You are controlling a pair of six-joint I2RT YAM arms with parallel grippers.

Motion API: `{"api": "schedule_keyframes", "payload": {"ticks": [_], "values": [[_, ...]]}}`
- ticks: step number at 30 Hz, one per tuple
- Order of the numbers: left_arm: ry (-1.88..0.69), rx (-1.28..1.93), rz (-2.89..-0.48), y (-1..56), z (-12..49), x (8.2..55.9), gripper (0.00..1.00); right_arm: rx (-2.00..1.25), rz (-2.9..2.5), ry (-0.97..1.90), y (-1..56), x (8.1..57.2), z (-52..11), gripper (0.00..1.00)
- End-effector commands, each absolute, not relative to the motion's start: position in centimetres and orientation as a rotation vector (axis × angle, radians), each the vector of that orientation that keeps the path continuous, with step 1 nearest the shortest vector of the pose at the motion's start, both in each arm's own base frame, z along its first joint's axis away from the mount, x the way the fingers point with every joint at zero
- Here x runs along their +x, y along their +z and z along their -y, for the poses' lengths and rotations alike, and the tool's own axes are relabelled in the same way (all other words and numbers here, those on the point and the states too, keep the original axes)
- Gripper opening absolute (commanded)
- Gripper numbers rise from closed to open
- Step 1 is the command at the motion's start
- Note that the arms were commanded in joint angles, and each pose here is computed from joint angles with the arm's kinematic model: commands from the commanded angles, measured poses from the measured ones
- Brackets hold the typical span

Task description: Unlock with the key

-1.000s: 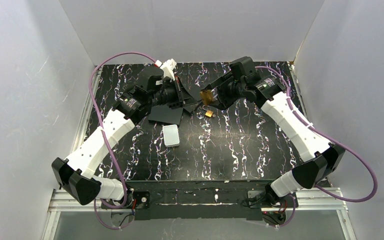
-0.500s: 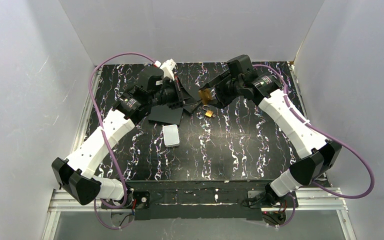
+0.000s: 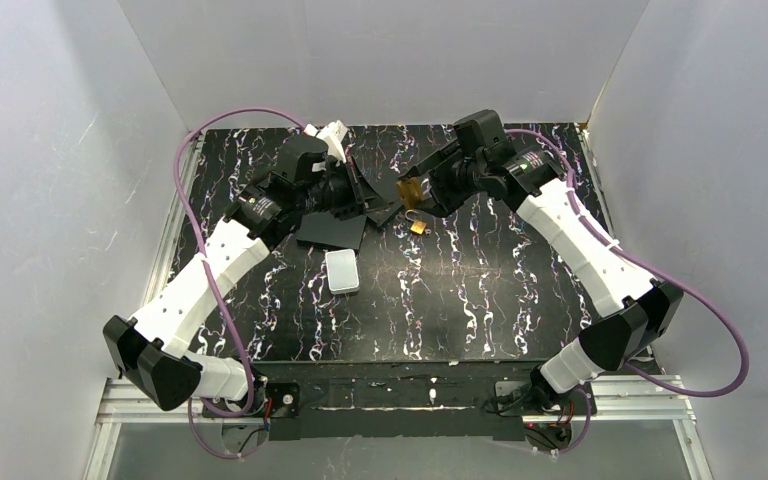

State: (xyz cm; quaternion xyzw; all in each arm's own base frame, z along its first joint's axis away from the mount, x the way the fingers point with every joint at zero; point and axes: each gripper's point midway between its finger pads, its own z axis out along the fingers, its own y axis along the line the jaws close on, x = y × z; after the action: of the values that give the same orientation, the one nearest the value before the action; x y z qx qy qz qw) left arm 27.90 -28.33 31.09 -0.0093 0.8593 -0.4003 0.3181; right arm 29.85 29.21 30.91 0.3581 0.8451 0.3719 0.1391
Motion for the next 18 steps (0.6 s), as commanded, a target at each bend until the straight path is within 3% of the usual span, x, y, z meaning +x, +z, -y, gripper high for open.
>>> {"api": "schedule_keyframes", "payload": {"ticks": [1,10,18], "values": [[-1.072,-0.013,-2.209,32.5,28.0,27.4,0.0,0.977,-2.319,1.225,35.2,30.2,-29.7,0.01],[-1.105,0.029,-2.165,33.5,28.1,27.0,0.0,0.991,-2.308,1.161,34.7,30.8,-29.1,0.01],[-0.901,0.381,-2.109,33.3,26.4,26.4,0.0,0.998,-2.412,0.932,33.7,30.0,-27.2,0.01]]}}
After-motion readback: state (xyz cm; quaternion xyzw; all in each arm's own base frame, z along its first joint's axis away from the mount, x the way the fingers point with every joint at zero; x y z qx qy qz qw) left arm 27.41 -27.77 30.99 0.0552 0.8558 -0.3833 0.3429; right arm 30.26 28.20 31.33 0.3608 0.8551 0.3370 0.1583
